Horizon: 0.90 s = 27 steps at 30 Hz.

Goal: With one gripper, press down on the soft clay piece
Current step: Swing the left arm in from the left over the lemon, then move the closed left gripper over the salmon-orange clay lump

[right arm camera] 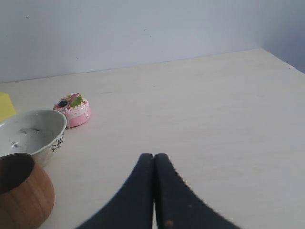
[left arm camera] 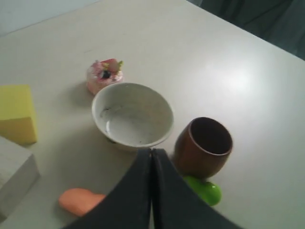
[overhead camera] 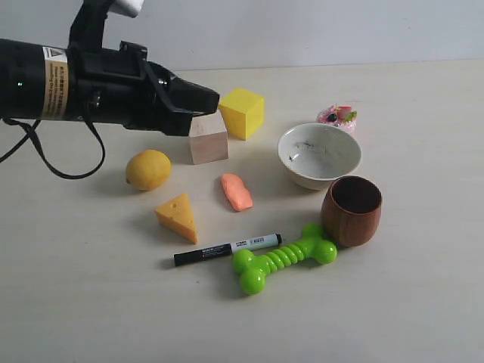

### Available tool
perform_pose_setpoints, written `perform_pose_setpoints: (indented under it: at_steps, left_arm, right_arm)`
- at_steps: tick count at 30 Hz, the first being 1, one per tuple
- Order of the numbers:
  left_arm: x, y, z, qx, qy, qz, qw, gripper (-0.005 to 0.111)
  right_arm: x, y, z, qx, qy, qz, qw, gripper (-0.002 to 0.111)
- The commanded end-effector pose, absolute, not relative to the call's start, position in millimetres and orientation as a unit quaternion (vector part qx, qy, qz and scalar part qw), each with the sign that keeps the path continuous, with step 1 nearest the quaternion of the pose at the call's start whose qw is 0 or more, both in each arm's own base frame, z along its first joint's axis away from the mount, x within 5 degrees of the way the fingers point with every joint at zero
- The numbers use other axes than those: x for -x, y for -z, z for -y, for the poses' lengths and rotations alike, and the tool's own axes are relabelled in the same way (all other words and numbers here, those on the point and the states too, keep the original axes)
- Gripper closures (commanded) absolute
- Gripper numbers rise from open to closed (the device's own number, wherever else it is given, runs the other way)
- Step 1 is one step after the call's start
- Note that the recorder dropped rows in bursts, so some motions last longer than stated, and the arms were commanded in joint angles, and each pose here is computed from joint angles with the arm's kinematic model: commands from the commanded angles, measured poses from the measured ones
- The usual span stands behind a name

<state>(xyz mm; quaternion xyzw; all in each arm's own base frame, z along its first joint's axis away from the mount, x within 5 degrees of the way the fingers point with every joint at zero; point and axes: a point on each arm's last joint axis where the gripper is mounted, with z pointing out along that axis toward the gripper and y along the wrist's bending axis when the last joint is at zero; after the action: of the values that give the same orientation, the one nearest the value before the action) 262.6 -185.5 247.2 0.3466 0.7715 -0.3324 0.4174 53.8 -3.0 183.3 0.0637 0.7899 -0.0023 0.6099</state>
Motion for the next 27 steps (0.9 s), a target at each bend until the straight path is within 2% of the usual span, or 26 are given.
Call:
perform_pose_setpoints:
  at_steps: [1, 9, 13, 16, 21, 24, 27]
  left_arm:
    - [-270, -237, 169, -0.331, 0.274, -0.788, 0.441, 0.107]
    - [-273, -230, 151, -0.287, 0.214, -0.805, 0.473, 0.107]
    - [-270, -230, 149, -0.297, 0.139, -0.813, 0.482, 0.107]
    - [-262, -228, 153, -0.36, 0.05, -0.812, 0.456, 0.107]
    - [-256, -239, 166, -0.423, -0.034, -0.82, 0.384, 0.107]
    - [-261, -253, 175, -0.424, -0.052, -0.833, 0.35, 0.107]
    - [-272, -274, 194, -0.462, -0.02, -0.828, 0.319, 0.107]
  right_arm:
    - [-54, -183, 3, -0.066, 0.004, -0.787, 0.613, 0.108]
    - [-54, -183, 3, -0.066, 0.004, -0.787, 0.613, 0.108]
    - [-54, -183, 3, -0.066, 0.004, -0.787, 0.613, 0.108]
    - [-54, -183, 3, -0.066, 0.004, -0.787, 0.613, 0.108]
    - [-54, -183, 3, -0.066, 0.004, -0.787, 0.613, 0.108]
    - [-54, -183, 3, -0.066, 0.004, -0.787, 0.613, 0.108]
    - [-54, -183, 3, -0.066, 0.004, -0.787, 0.613, 0.108]
